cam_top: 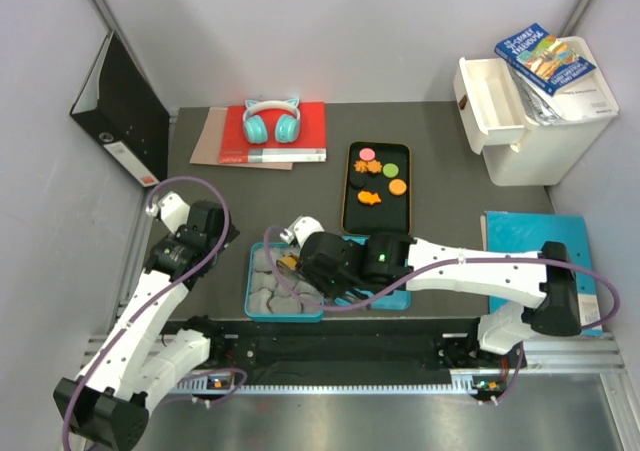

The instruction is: Pack the cookies

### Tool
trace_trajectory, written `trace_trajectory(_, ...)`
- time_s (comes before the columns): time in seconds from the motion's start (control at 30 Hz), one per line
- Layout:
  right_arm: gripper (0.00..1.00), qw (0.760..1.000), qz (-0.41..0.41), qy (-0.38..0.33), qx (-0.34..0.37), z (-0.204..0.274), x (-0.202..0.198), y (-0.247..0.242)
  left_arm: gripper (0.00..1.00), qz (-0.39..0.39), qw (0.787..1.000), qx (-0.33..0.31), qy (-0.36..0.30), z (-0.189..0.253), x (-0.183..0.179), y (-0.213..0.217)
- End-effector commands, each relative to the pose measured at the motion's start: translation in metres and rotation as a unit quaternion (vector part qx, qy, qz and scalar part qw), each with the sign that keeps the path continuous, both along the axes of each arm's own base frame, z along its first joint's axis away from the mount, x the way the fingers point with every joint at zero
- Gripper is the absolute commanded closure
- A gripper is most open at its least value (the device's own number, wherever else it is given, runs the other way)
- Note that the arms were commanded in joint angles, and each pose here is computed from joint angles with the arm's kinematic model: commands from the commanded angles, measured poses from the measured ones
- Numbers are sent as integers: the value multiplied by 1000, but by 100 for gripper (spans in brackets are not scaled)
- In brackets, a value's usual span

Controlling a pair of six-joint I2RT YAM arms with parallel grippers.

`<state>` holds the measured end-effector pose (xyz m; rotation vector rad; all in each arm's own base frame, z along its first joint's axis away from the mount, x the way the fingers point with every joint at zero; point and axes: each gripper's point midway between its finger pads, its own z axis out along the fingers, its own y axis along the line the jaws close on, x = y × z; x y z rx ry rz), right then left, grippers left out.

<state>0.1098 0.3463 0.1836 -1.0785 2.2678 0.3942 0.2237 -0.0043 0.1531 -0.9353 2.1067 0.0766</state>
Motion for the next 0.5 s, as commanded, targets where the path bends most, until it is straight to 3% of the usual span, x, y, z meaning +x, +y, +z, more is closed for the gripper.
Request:
trace_trajectory(0.0, 59, 999, 15, 11, 27, 1, -11, 23, 2, -6, 1000, 1, -2, -1, 1, 0)
trace_trajectory(0.47, 59, 999, 39, -27, 25, 7, 6, 69, 2, -13, 1000, -8, 0, -4, 0, -3)
